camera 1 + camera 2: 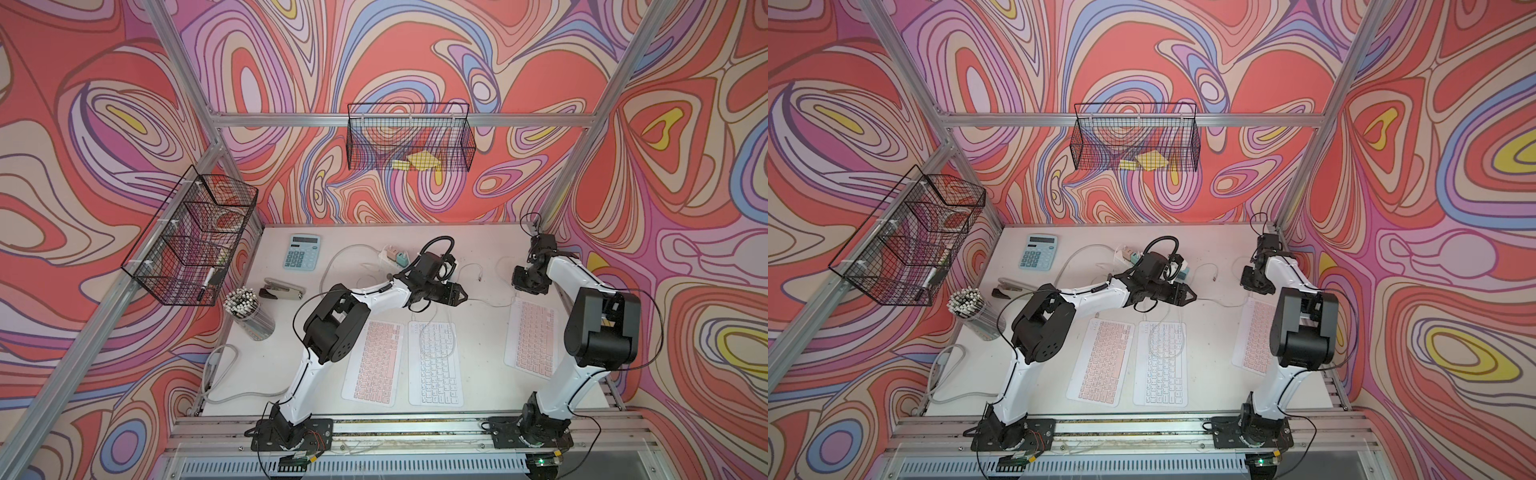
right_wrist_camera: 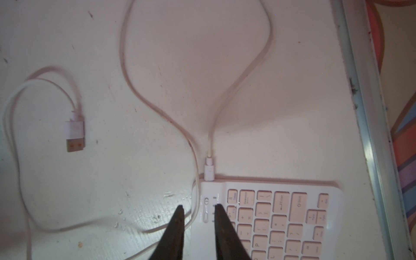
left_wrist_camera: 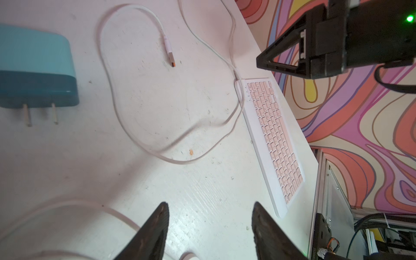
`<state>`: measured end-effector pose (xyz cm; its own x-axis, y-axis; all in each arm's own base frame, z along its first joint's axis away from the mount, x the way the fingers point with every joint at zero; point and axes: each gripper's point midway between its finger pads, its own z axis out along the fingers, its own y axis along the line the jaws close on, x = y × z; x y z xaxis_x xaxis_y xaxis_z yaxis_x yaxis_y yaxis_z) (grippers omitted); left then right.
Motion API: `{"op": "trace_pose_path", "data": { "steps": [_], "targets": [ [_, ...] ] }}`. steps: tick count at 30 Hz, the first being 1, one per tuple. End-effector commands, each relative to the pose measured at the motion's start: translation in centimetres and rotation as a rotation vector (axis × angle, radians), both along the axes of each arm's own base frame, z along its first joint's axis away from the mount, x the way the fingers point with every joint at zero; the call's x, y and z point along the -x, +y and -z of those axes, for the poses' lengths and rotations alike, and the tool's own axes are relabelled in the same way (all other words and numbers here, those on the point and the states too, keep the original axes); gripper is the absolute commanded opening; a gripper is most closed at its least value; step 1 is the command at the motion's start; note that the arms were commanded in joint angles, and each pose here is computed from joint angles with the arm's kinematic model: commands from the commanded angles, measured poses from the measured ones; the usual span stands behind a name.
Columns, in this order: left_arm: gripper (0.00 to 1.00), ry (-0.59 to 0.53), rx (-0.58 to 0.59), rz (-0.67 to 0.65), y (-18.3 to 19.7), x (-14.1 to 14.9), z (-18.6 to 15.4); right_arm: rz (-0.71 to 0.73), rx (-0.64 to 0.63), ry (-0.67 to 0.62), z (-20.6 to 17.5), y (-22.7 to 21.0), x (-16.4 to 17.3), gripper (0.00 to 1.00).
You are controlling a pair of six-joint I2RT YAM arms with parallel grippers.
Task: Unplug the wireless keyboard
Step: Move the keyboard to the center of the board.
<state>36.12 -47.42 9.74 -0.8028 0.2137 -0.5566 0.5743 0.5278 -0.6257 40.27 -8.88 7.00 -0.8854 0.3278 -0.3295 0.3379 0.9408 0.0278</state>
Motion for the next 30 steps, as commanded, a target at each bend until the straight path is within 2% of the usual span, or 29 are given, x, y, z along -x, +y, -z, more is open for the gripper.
{"op": "trace_pose_path", "data": {
  "steps": [1, 18, 30],
  "targets": [
    [0.60, -0.054, 0.080, 0.034, -0.9, 0.5, -3.6, -0.010, -0.017, 0.039, 1.9, -0.4, 0.3, 0.25],
    [0.58, -0.028, 0.079, 0.005, -0.8, 0.3, -2.9, -0.034, -0.050, 0.090, 5.1, -1.4, -0.4, 0.25],
    [0.57, -0.025, 0.079, 0.006, -0.9, 0.5, -2.8, -0.026, -0.067, 0.113, 5.6, -1.2, -0.1, 0.24]
  ]
}}
